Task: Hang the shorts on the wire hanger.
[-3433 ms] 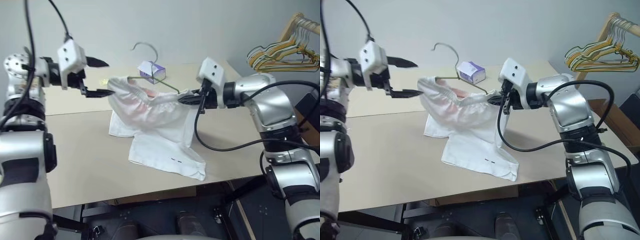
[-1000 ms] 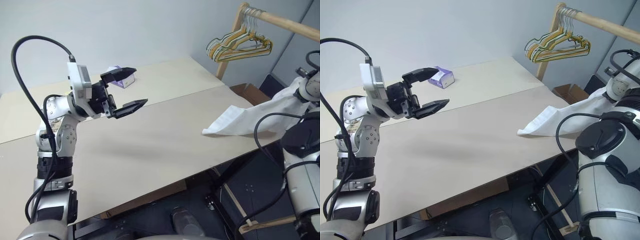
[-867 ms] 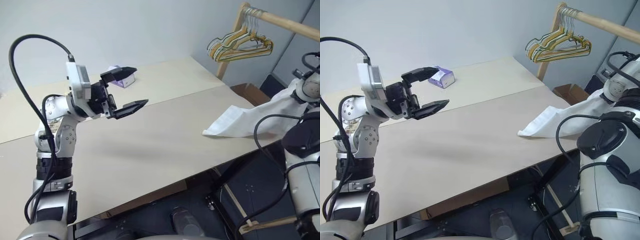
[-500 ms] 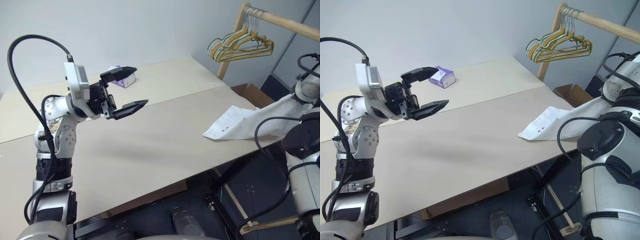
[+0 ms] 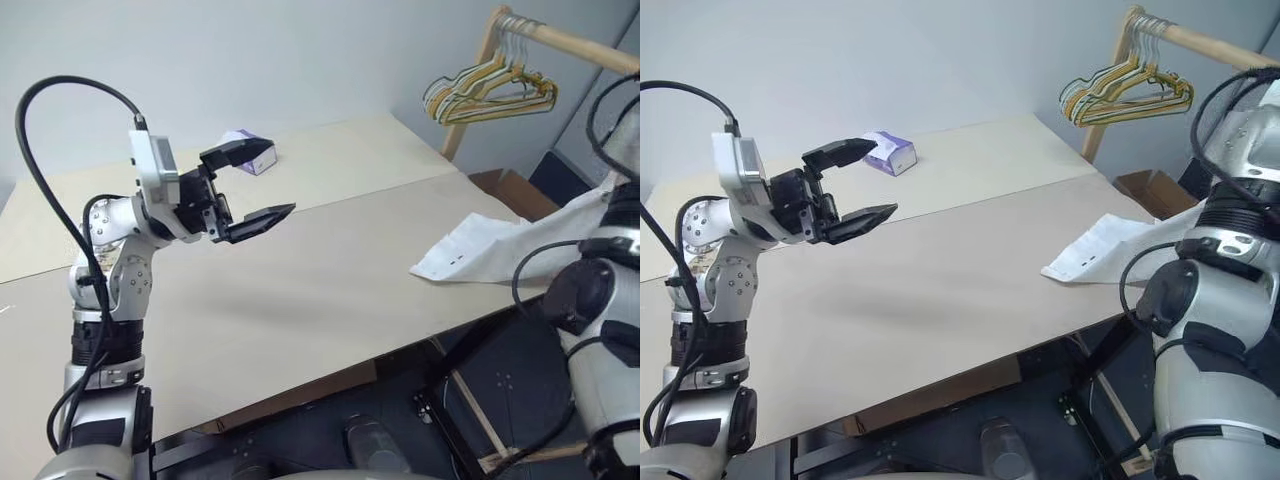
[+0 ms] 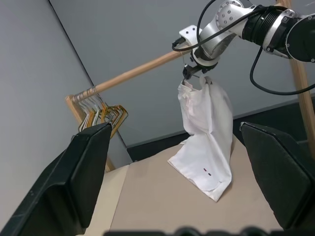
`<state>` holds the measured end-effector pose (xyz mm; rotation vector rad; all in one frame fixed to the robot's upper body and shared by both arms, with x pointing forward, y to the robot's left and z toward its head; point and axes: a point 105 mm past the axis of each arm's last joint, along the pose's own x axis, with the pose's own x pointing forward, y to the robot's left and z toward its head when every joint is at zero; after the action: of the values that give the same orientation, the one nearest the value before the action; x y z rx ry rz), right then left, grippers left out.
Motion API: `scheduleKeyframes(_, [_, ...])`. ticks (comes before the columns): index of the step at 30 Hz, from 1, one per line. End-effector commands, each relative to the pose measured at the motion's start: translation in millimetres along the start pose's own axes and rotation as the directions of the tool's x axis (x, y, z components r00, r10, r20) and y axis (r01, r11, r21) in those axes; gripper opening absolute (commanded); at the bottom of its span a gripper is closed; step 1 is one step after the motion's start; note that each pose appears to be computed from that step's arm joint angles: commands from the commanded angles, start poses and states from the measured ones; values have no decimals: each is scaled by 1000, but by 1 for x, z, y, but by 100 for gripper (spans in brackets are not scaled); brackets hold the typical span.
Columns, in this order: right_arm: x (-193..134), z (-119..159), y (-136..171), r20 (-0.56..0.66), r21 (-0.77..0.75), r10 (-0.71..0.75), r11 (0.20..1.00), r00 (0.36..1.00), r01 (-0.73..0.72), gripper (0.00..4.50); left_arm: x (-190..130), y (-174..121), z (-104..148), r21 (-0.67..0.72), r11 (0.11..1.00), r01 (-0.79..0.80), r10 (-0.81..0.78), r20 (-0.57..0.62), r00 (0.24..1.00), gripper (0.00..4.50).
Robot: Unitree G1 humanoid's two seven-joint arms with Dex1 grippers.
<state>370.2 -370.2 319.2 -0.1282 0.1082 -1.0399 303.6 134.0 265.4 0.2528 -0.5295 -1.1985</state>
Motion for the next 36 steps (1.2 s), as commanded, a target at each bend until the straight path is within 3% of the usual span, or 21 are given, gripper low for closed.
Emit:
scheduleKeyframes(1, [-24, 53, -6, 313, -11, -53, 998, 948, 60, 449, -2, 2, 11, 43, 999, -18, 17, 18, 1000, 450])
scheduleKeyframes(5, [-45, 77, 9, 539, -125, 0, 989, 842, 80, 449, -7, 4, 10, 33, 999, -43, 43, -5, 999, 450])
scheduleKeyframes(7, [-66, 83, 33, 630, -247, 173, 969, 757, -16, 449, -10, 7, 11, 41, 996, -74, 76, -35, 997, 450])
scheduleKeyframes(11, [-100, 76, 72, 641, -414, 465, 880, 611, -234, 449, -19, 14, 5, 38, 989, -140, 143, -112, 983, 450])
scheduleKeyframes(13, [-132, 57, 104, 552, -524, 690, 724, 468, -449, 449, -29, 10, 2, 4, 991, -136, 135, -159, 978, 450])
scheduleKeyframes(15, [-162, 36, 125, 478, -596, 813, 578, 332, -557, 449, -37, 6, 1, -26, 987, -160, 152, -183, 971, 450])
scheduleKeyframes(18, [-185, 13, 139, 356, -569, 915, 373, 190, -733, 449, -45, 5, -4, -37, 977, -211, 197, -229, 953, 450])
scheduleKeyframes(22, [-207, -18, 144, 201, -580, 979, 135, 20, -803, 449, -59, 0, -16, -35, 969, -246, 223, -312, 924, 450])
scheduleKeyframes(26, [-218, -60, 144, 43, -679, 998, -5, -47, -734, 449, -72, -5, -25, -80, 955, -284, 238, -358, 903, 450])
scheduleKeyframes(30, [-226, -96, 142, -82, -610, 990, -141, -115, -780, 449, -82, -12, -37, -91, 945, -313, 248, -422, 872, 450])
scheduleKeyframes(36, [-225, -120, 142, -142, -621, 984, -175, -109, -764, 449, -85, -17, -41, -100, 936, -338, 264, -436, 860, 450])
